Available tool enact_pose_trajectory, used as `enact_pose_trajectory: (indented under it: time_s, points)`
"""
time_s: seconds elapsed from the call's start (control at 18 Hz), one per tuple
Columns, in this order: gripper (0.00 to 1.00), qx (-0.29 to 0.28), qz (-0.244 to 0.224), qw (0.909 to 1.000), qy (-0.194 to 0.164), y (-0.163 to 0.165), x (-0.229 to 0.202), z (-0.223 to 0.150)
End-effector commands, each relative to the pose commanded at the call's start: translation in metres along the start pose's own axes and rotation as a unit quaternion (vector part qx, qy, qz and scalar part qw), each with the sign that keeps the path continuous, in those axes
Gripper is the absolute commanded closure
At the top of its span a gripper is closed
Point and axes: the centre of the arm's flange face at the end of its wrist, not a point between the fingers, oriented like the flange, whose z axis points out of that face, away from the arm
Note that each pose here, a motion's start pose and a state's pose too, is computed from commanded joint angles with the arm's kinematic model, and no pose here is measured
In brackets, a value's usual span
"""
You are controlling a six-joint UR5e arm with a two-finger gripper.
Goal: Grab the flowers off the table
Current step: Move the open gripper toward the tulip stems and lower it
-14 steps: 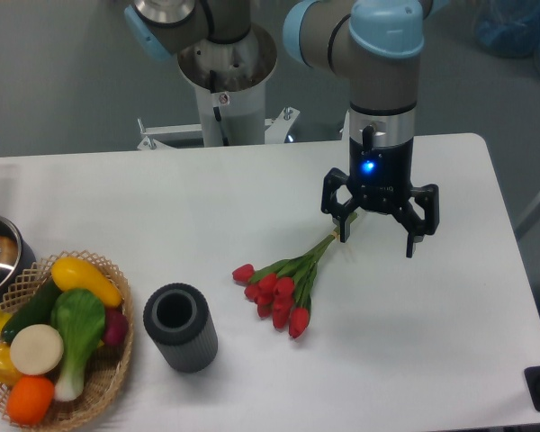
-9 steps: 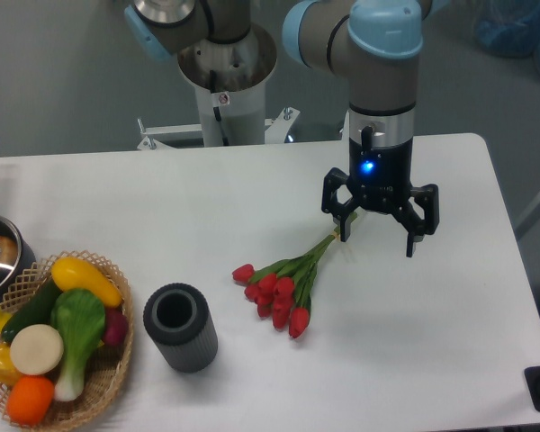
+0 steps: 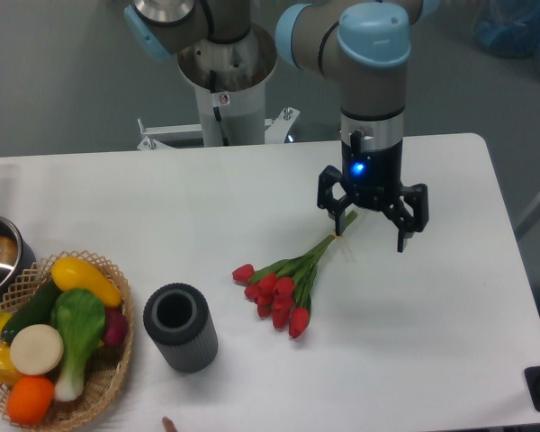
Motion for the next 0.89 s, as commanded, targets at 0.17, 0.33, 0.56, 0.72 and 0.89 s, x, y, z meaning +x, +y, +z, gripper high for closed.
enact_pose_trajectory:
  time_s: [0.17,0.33,0.56,0.72,0.89]
  points:
    - [0.00,-0.013,-0.003,0.9998,0.016,0.009,0.014,0.014]
    - [0.00,-0.039,-0.003,0.9988,0.030,0.024,0.032,0.029]
    - [0.00,-0.058,-0.005,0.9968,0.055,0.036,0.050,0.050]
    - [0.00,-0.092,0.027,0.9934,0.063,0.053,0.061,0.064]
    - [0.00,-0.106,0.056,0.9898,0.077,0.063,0.072,0.074]
